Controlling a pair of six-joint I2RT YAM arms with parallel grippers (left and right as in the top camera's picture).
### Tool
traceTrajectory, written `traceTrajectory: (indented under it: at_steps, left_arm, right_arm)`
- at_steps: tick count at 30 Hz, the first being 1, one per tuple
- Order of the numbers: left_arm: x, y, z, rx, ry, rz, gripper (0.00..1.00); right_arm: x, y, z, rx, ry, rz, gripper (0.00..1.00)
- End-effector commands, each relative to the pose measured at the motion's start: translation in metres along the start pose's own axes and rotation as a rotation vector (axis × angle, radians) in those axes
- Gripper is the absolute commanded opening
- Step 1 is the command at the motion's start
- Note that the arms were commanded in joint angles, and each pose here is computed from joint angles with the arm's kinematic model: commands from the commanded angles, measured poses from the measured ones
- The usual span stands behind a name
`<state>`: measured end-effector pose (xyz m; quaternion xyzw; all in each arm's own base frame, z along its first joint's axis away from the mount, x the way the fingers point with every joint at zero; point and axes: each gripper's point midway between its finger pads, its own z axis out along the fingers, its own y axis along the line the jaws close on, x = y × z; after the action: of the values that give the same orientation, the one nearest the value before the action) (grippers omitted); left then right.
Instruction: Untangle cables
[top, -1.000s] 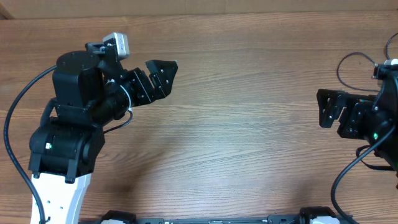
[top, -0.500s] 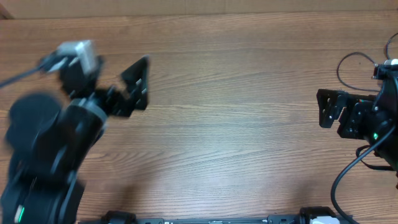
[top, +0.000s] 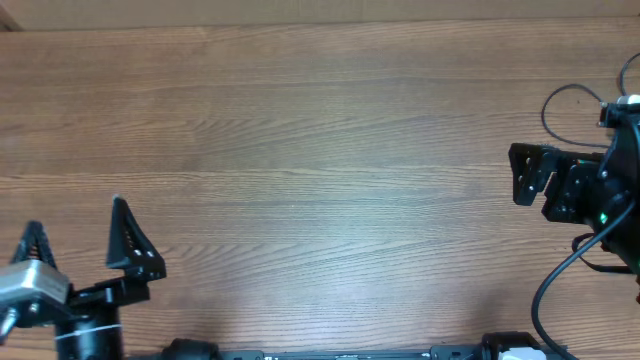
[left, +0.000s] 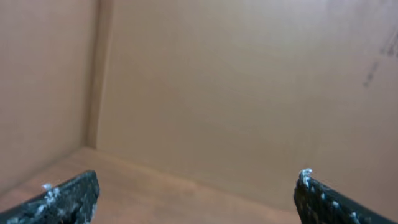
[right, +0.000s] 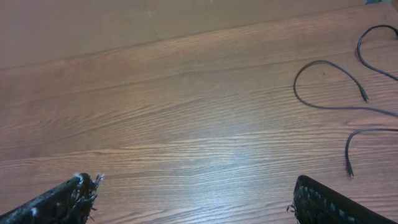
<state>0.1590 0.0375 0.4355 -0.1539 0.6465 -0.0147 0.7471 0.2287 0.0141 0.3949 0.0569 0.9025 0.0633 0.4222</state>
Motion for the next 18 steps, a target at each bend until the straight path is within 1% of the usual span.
traceTrajectory:
  at_steps: [1, 2, 8, 13, 18]
  left_arm:
    - [0.038, 0.015, 0.013, -0.072, -0.004, 0.026, 1.0]
    - [0.058, 0.016, 0.024, -0.076, -0.016, 0.021, 1.0]
    - [0.117, 0.02, 0.046, -0.062, -0.083, -0.008, 1.0]
    - [0.154, 0.03, 0.047, -0.077, -0.103, -0.016, 1.0]
    - [0.176, 0.048, 0.044, -0.153, -0.082, -0.003, 1.0]
  right_arm:
    - [-0.001, -0.001, 0.0, 0.005, -0.006, 0.001, 1.0]
    - [-0.001, -0.001, 0.0, 0.005, -0.007, 0.001, 1.0]
    - [-0.001, -0.001, 0.0, 0.005, -0.007, 0.001, 1.0]
    - [-0.001, -0.001, 0.0, 0.005, -0.007, 0.001, 1.0]
    - [-0.001, -0.001, 0.0, 0.005, -0.007, 0.001, 1.0]
